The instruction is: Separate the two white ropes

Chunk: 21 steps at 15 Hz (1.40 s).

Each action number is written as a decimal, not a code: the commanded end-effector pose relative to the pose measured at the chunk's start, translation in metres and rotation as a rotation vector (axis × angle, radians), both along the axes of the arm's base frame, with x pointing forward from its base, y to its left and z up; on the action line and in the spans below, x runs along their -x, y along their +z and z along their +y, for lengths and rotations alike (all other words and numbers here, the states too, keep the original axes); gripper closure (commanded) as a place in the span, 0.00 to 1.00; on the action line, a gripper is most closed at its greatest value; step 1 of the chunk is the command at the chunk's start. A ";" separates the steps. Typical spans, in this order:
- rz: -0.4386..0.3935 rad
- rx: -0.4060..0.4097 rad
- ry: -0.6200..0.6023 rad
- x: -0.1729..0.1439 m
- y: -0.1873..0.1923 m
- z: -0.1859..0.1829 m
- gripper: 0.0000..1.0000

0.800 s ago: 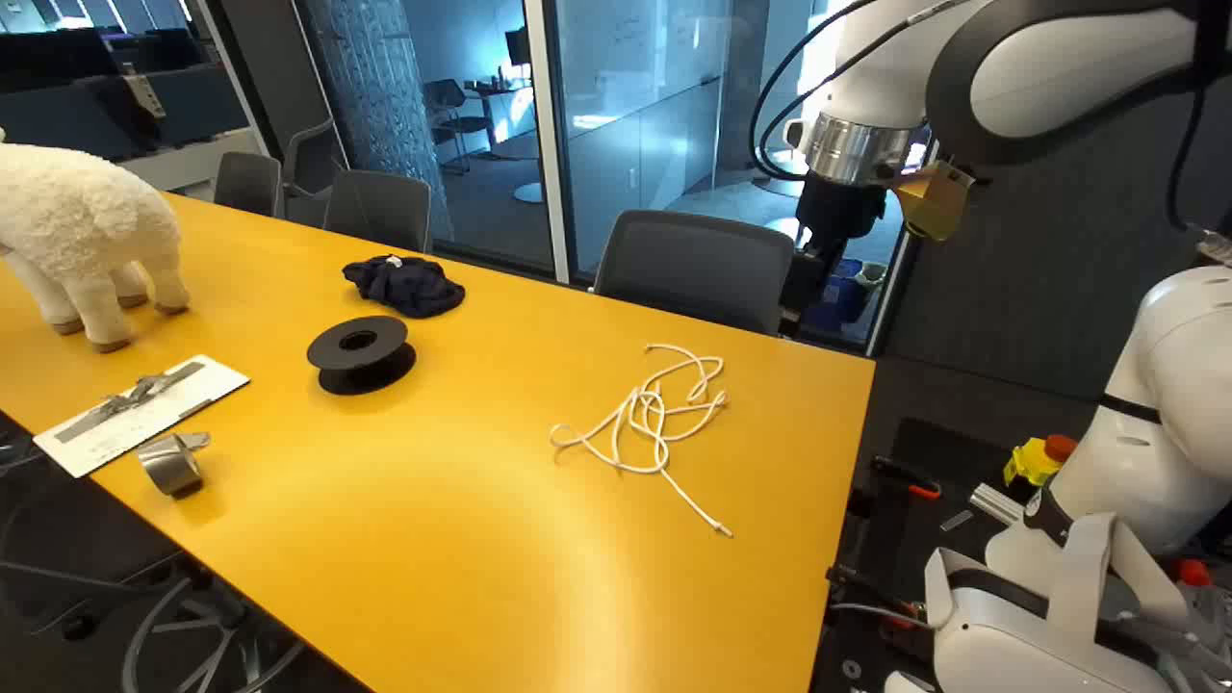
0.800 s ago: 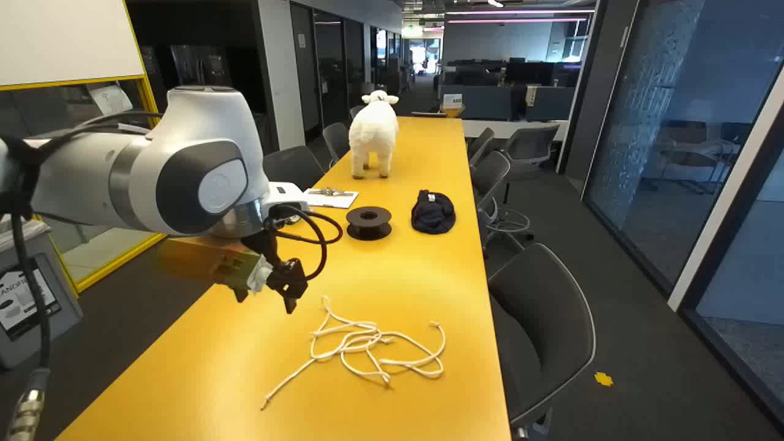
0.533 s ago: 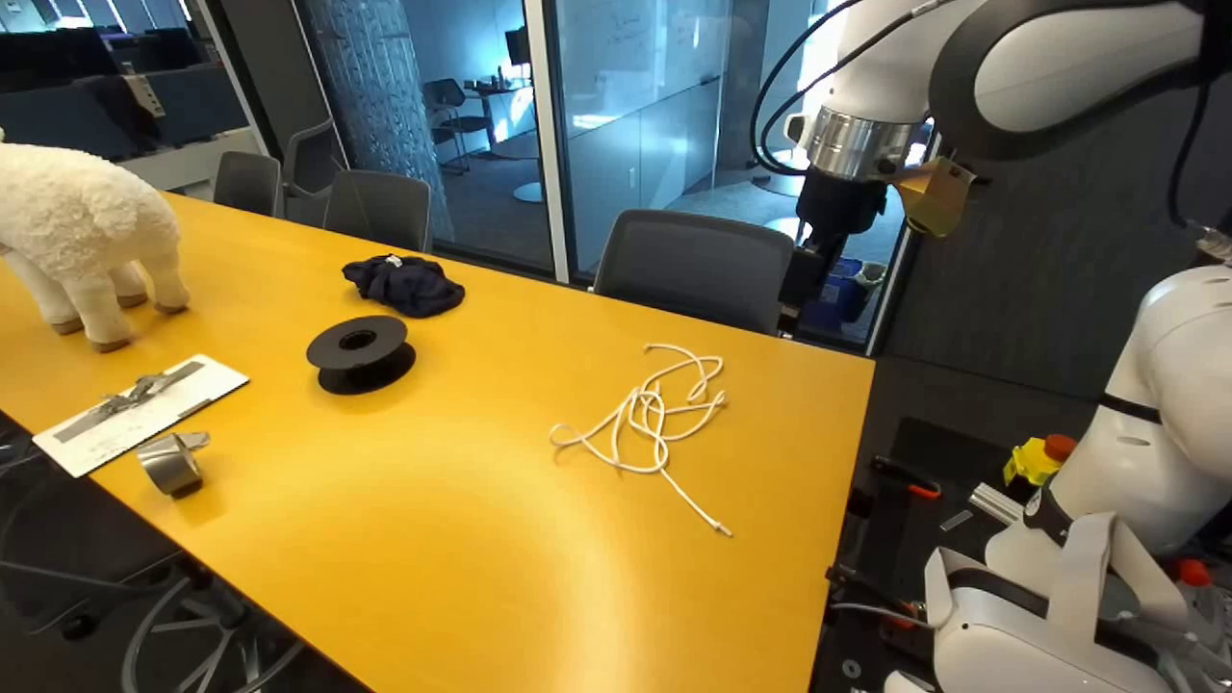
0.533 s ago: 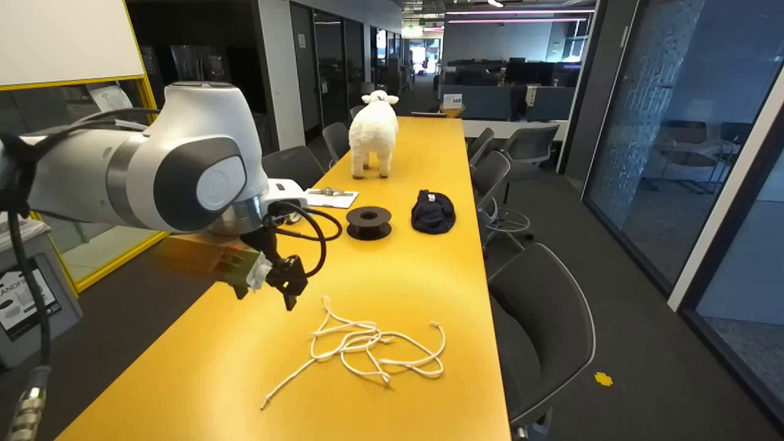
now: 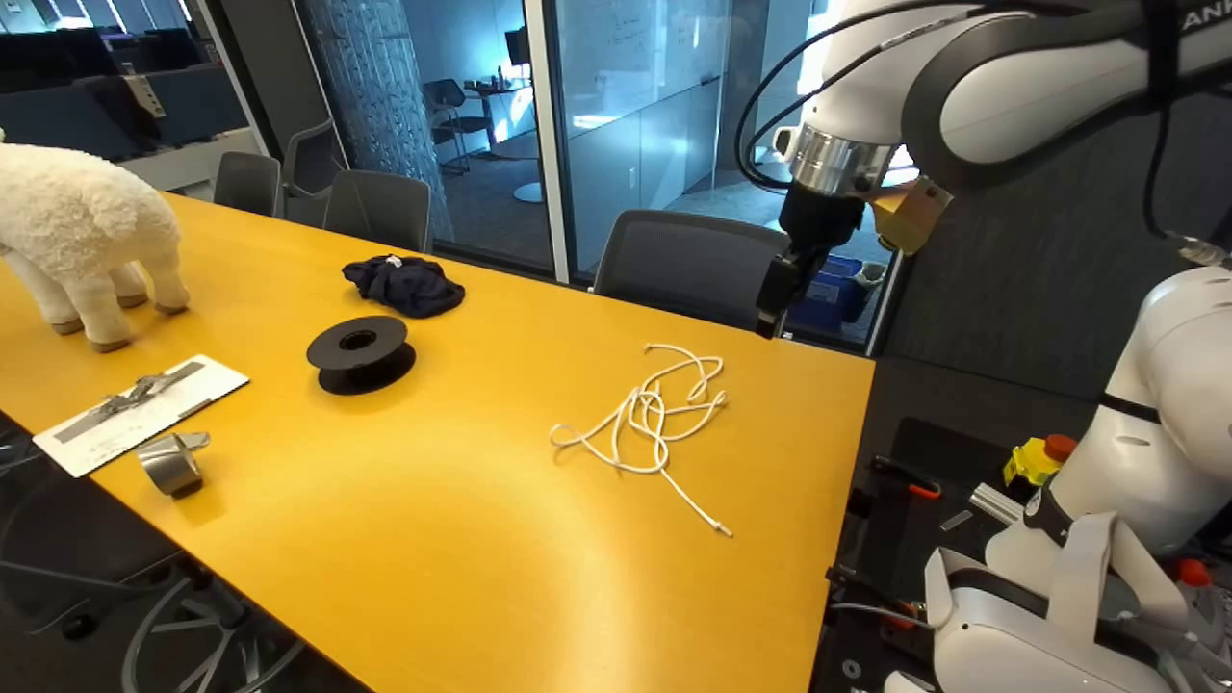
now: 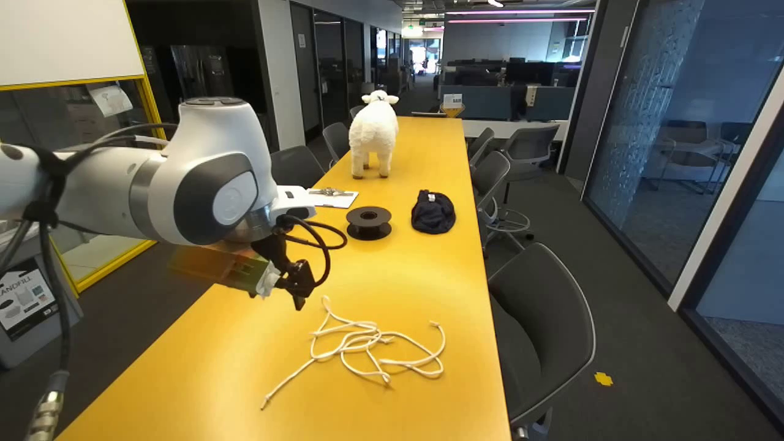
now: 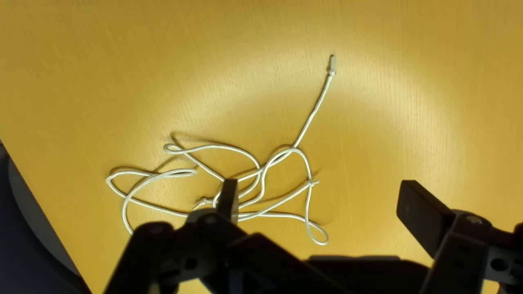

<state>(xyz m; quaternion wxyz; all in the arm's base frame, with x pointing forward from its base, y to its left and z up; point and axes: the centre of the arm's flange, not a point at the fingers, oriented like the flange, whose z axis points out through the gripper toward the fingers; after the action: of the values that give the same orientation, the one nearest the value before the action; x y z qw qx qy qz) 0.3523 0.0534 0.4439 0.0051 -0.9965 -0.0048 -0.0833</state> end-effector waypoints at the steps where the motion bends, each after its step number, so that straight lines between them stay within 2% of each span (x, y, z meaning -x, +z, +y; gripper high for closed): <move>1: -0.061 -0.012 -0.066 -0.048 -0.032 0.005 0.00; 4: -0.092 -0.036 -0.139 -0.086 -0.067 0.003 0.00; 7: -0.054 -0.045 -0.219 -0.114 -0.108 0.000 0.00; 11: 0.085 -0.045 -0.332 -0.149 -0.166 -0.005 0.00; 15: 0.163 -0.055 -0.409 -0.178 -0.215 -0.004 0.00; 21: 0.266 -0.068 -0.506 -0.189 -0.271 0.000 0.00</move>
<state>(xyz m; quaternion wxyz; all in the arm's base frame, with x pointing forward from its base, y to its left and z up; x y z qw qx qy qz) 0.5227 0.0459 0.1876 0.0107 -0.9738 0.2250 0.0318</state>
